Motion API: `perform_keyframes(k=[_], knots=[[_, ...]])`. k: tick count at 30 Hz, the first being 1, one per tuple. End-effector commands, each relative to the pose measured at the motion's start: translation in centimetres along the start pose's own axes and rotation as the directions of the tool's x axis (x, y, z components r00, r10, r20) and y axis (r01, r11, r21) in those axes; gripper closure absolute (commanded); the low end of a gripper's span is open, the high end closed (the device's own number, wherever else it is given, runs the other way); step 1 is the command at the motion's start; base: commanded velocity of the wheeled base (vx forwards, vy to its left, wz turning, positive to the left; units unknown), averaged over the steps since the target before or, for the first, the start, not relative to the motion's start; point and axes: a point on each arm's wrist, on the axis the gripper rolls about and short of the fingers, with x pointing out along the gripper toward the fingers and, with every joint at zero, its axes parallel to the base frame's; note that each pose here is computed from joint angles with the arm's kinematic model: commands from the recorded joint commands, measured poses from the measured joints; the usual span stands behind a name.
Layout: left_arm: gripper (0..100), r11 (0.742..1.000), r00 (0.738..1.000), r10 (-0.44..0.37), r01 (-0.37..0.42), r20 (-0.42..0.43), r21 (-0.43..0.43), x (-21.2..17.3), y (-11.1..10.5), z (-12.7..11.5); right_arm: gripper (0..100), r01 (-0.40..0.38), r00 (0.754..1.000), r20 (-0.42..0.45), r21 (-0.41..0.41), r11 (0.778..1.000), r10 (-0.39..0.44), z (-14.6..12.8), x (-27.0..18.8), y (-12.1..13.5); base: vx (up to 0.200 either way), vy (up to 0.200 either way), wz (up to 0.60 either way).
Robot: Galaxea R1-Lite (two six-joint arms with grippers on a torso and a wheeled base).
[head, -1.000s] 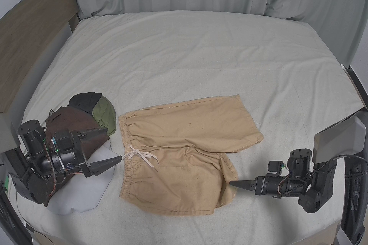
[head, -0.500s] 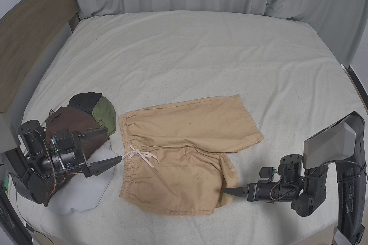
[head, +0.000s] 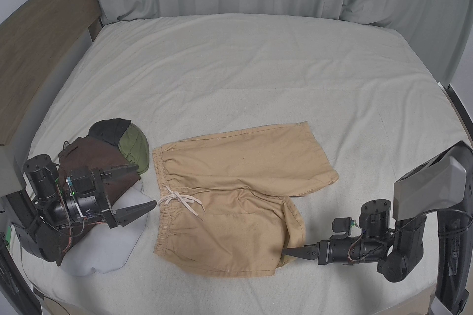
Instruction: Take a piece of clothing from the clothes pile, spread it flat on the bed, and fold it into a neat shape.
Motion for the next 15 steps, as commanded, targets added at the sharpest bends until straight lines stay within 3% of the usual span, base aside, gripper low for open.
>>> perform_keyframes(k=[1,8,15], knots=[[0,1.000,1.000,-0.002,0.002,-0.001,-0.002,0.0,0.0,-0.1,0,-0.025,1.000,0.006,-0.016,1.000,0.025,0.3,-0.7,1.0,0.000,0.000,0.00],[0,1.000,1.000,-0.005,0.005,-0.002,-0.004,0.0,-0.1,-0.1,0,-0.105,0.994,0.007,-0.035,0.994,0.106,1.1,-2.6,2.2,0.000,0.000,0.00],[0,1.000,1.000,-0.006,0.006,-0.008,-0.013,0.1,-0.1,-0.4,0,-0.100,0.995,0.006,-0.032,0.995,0.100,1.2,-2.0,1.6,0.000,0.000,0.00]])
